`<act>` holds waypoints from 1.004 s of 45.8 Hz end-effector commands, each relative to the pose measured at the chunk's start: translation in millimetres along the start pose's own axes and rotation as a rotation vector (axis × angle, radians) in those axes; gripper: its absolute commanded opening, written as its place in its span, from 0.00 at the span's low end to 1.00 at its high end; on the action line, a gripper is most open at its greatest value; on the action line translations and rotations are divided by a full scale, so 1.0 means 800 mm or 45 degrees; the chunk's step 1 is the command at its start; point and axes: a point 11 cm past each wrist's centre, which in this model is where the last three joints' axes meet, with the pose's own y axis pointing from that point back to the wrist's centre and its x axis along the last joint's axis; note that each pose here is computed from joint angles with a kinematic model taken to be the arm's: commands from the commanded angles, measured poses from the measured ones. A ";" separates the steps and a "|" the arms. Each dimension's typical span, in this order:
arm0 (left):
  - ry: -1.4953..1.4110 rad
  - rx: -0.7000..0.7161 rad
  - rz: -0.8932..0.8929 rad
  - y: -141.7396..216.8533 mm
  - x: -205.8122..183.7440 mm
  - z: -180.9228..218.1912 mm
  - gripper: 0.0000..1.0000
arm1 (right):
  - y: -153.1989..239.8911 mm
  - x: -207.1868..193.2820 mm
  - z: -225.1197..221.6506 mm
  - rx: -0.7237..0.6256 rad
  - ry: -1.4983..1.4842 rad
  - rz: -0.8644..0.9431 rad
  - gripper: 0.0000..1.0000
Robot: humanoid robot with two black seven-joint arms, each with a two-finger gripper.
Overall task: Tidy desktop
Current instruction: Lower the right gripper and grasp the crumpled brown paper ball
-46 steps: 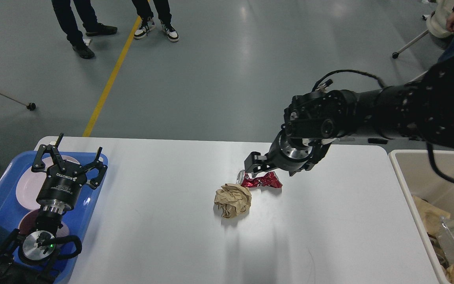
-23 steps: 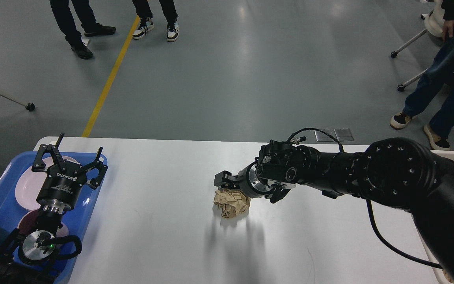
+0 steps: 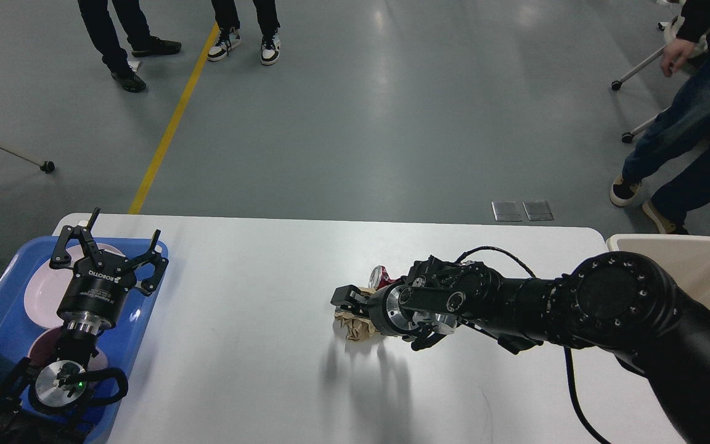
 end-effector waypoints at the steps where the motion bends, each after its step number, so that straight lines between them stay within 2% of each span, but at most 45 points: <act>1: -0.001 0.001 0.000 0.000 0.000 0.000 0.96 | -0.001 0.003 0.001 0.009 -0.031 0.030 1.00; 18: -0.001 0.001 0.000 0.000 0.000 0.000 0.96 | -0.008 0.003 0.015 -0.009 -0.062 0.043 1.00; 25: 0.000 0.000 0.000 0.000 0.000 0.000 0.96 | -0.008 0.004 0.017 -0.010 -0.066 0.052 0.95; 27: -0.001 0.001 0.000 0.000 0.000 0.000 0.96 | -0.009 0.003 0.017 -0.011 -0.067 0.048 0.85; 33: 0.000 0.000 0.000 0.000 0.000 0.000 0.96 | -0.011 -0.003 0.022 -0.017 -0.073 0.031 0.43; 37: -0.001 0.001 0.000 0.000 0.000 0.000 0.96 | -0.012 -0.005 0.023 -0.019 -0.075 0.026 0.29; 43: -0.001 0.001 0.000 0.000 0.000 0.000 0.96 | -0.012 -0.007 0.024 -0.019 -0.078 0.023 0.03; 46: 0.000 0.000 0.000 0.000 0.000 0.000 0.96 | -0.014 -0.011 0.027 -0.024 -0.086 0.014 0.00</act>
